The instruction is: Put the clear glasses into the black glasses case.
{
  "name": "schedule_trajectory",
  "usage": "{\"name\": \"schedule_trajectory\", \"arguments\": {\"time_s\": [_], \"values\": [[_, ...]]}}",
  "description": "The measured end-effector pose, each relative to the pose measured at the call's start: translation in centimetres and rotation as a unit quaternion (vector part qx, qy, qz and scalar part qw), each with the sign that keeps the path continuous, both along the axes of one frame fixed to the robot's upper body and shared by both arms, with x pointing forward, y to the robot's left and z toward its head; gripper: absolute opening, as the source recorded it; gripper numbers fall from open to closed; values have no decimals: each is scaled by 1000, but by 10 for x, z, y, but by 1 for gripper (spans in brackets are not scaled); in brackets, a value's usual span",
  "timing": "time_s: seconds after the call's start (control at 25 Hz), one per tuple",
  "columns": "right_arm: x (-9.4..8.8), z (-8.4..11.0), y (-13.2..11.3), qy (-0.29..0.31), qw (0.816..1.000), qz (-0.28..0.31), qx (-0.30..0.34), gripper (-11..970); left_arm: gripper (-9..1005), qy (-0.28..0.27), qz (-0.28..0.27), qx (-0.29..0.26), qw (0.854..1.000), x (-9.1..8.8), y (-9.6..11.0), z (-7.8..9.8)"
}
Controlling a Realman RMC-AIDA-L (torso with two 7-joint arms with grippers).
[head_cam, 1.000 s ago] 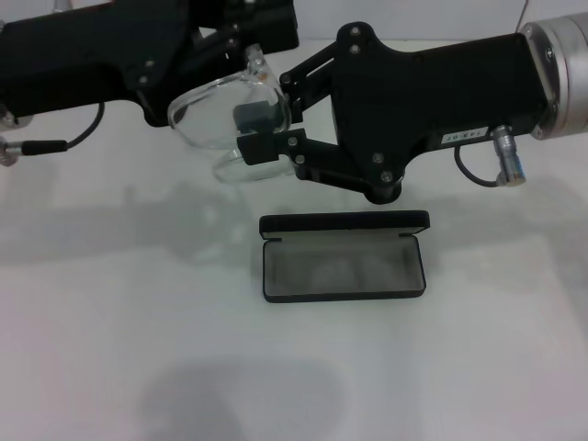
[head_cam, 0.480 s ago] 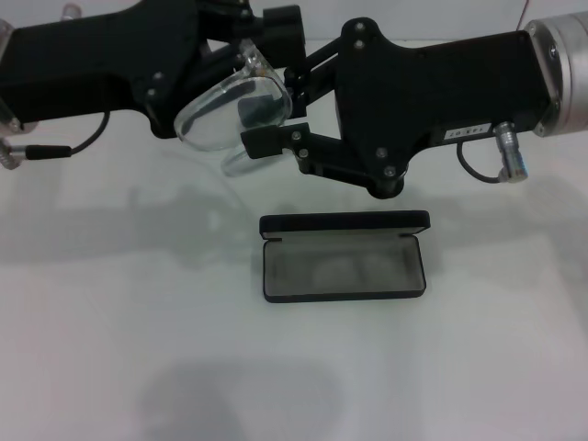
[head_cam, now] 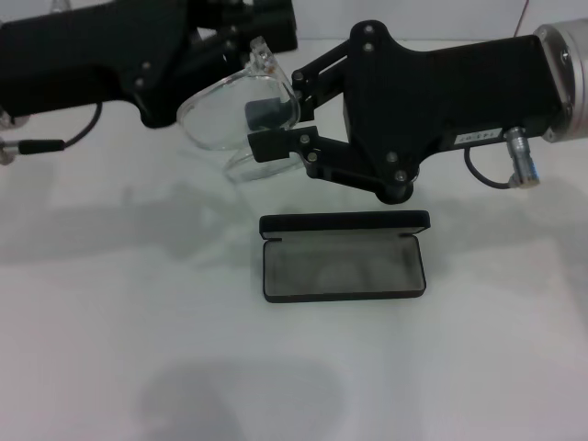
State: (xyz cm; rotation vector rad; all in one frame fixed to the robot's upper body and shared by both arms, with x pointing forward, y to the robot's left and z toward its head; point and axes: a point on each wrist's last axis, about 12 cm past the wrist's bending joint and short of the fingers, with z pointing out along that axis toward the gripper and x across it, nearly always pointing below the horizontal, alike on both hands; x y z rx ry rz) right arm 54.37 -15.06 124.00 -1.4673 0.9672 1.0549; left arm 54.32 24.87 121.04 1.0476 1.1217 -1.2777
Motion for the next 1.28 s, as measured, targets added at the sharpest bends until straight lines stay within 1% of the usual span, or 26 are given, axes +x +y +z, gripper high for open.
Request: {"name": "schedule_trajectory", "arguments": {"time_s": [0.24,0.44,0.56,0.64,0.68,0.72,0.76,0.84,0.92,1.04,1.12,1.28], "values": [[-3,-2,-3,2,1000,3,6,112,98,-7,27,-25,999,0,10,3],[-11,-4,-12,-9,999,1,31,110,98,-20,83,-56,995,1,29,6],[-20,-5,-22,-28,998,1,55,110,98,-31,135,-87,987,0,49,9],[-29,-7,-30,-49,996,11,79,110,98,-35,163,-104,981,-1,59,10],[-33,-7,-33,-60,994,17,92,110,98,-35,174,-111,978,-1,63,9],[-42,-8,-39,-78,990,32,116,110,98,-31,186,-119,975,-1,66,8],[-42,-8,-39,-78,990,32,116,110,98,-27,193,-125,973,0,68,7],[-47,-8,-42,-91,986,48,131,110,98,-15,199,-129,971,2,68,3],[-50,-8,-43,-101,983,62,138,110,98,-2,190,-121,974,6,61,-1],[-51,-7,-41,-115,980,75,141,110,98,9,167,-105,980,10,47,-3],[-51,-5,-38,-122,979,79,145,110,98,17,140,-94,986,13,34,-6],[-49,-2,-35,-134,976,84,150,110,98,40,101,-80,991,15,16,-8]]}}
